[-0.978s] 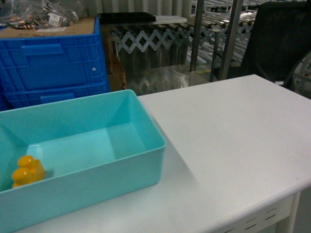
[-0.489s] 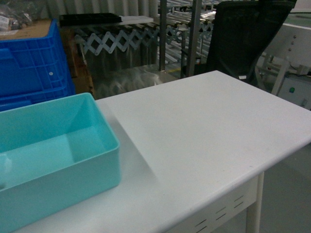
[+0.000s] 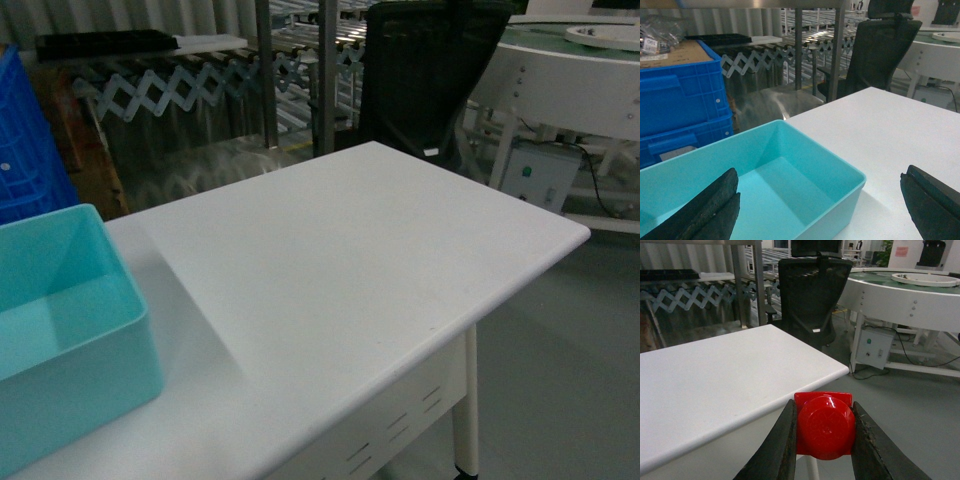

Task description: Pick red block from blue box to shelf

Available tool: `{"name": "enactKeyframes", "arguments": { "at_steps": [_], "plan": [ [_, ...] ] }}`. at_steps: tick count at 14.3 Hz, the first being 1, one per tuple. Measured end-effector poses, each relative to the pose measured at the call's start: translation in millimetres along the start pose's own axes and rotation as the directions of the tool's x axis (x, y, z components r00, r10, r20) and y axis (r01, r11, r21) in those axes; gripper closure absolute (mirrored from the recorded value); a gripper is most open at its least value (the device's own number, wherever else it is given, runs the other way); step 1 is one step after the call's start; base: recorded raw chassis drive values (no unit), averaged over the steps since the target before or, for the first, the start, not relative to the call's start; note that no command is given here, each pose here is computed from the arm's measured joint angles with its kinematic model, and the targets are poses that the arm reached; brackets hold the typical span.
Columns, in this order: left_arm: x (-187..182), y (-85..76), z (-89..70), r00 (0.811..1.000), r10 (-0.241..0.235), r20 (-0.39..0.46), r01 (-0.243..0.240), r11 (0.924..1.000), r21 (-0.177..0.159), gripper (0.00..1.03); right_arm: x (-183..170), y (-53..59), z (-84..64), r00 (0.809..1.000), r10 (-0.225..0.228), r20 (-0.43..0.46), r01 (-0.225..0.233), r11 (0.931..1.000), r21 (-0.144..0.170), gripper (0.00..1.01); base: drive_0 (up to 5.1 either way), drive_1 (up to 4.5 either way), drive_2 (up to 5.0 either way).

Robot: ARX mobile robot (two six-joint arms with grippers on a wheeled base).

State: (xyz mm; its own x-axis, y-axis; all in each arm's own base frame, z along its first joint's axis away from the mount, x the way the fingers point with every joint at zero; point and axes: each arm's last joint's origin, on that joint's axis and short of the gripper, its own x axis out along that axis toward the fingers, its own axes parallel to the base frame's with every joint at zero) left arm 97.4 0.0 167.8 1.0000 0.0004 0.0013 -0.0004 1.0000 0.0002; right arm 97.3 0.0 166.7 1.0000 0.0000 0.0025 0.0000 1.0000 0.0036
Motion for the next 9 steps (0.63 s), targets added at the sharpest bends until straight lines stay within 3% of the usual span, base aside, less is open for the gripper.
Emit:
{"name": "enactKeyframes", "arguments": {
  "at_steps": [9],
  "plan": [
    [0.0,0.0,0.0,1.0,0.0,0.0,0.0,1.0,0.0,0.05,0.0,0.0,0.0,1.0,0.0,0.0,0.0,1.0,0.0,0.79,-1.4,-1.44,-1.4]
  ]
}}
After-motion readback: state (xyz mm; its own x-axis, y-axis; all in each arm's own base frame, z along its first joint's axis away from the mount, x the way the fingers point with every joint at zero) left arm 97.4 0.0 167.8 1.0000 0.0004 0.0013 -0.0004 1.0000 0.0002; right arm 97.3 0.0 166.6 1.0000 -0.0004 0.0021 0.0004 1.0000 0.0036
